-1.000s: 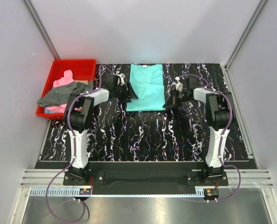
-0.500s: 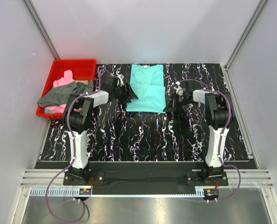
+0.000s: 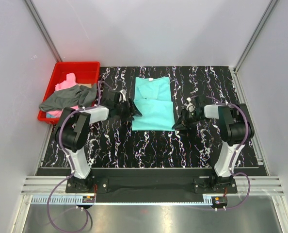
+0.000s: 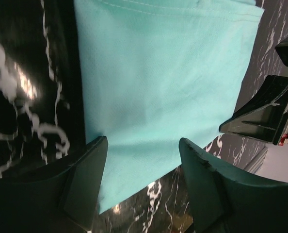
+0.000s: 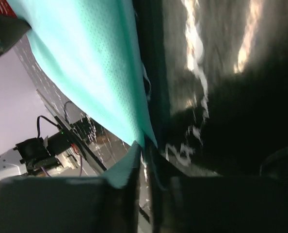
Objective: Fold and stack the t-shirts
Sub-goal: Fold the tshirt
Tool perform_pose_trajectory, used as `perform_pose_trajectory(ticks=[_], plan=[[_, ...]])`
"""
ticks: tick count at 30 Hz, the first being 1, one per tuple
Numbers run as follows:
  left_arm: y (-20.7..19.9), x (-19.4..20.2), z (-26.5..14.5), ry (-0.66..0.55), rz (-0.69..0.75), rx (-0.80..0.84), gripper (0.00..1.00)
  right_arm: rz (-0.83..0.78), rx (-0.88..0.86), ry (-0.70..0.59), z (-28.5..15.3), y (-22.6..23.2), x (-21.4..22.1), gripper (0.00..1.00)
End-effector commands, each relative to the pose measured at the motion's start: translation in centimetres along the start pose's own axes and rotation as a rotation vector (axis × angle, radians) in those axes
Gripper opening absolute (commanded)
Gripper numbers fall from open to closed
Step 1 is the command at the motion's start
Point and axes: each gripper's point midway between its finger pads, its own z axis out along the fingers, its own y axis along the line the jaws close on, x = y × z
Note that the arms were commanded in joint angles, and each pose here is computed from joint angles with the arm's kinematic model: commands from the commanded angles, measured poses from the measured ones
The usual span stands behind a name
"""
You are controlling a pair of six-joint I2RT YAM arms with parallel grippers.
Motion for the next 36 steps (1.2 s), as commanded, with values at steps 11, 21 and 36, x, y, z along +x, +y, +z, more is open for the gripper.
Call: perform_pose_trajectory(ticks=[11, 21, 36], plan=[[-4.7, -1.5, -3.0, -0.01, 0.07, 0.048, 0.65, 0.016, 0.228, -0.106, -3.5, 0.1, -1.8, 0.28], [-6.4, -4.2, 0.2, 0.001, 0.07, 0.116, 0.44, -0.009, 0.315, -0.14, -5.0, 1.4, -6.1, 0.4], [-3.1, -7.4, 4.2, -0.006, 0.122, -0.01, 0.37, -0.132, 0.136, -0.092, -0.5, 2.3, -13.3, 0.0]])
